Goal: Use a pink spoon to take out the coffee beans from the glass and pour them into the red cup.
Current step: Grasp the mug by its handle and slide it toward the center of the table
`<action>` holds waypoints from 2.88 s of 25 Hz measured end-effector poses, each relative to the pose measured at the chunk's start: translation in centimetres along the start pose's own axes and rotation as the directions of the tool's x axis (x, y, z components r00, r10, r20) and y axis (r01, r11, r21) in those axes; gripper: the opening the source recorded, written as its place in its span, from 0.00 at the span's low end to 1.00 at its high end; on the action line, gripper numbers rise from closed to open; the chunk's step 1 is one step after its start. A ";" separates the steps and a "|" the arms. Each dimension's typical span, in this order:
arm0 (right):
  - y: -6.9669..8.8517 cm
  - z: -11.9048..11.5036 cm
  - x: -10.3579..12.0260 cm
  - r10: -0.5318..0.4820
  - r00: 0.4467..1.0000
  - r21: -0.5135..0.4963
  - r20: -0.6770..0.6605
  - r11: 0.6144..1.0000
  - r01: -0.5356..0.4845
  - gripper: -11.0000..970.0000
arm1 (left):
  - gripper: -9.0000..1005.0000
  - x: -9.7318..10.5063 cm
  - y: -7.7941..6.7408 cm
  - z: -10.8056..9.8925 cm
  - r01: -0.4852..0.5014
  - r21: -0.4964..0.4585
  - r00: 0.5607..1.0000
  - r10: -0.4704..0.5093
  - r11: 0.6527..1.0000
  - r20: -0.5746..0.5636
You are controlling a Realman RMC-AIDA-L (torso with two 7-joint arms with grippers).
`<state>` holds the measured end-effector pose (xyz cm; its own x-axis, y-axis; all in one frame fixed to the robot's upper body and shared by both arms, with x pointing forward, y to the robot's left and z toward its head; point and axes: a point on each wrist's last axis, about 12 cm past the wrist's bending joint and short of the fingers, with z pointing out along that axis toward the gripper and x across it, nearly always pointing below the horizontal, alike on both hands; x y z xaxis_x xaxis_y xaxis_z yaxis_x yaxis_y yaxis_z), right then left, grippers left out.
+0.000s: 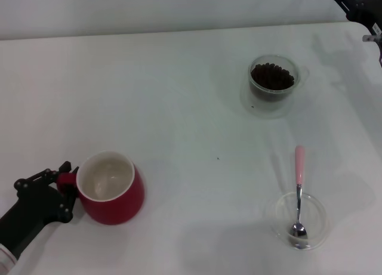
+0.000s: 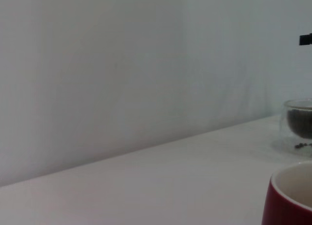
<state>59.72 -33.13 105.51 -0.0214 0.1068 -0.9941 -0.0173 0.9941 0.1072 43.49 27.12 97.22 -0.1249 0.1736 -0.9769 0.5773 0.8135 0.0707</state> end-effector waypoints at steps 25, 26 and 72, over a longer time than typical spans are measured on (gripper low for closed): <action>0.2 0.2 -0.1 -0.008 1.000 -0.014 0.003 1.000 0.008 0.88 | 0.09 -1.1 -2.3 3.4 -0.018 0.042 1.000 0.018 0.999 0.018; 0.3 0.2 -0.1 -0.009 1.000 -0.017 0.003 1.000 0.009 0.88 | 0.09 -1.1 -2.4 3.6 -0.024 0.045 1.000 0.023 0.999 0.015; -0.2 0.4 -0.6 -0.027 1.000 -0.015 0.014 1.000 0.027 0.87 | 0.71 -1.5 -3.0 3.6 0.004 0.034 0.999 -0.006 0.999 0.049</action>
<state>60.11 -33.33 106.09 -0.0067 0.0801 -0.9968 -0.0326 0.9962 0.0802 44.83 22.45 97.70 -0.0888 0.1419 -0.9859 0.6036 0.7950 0.0601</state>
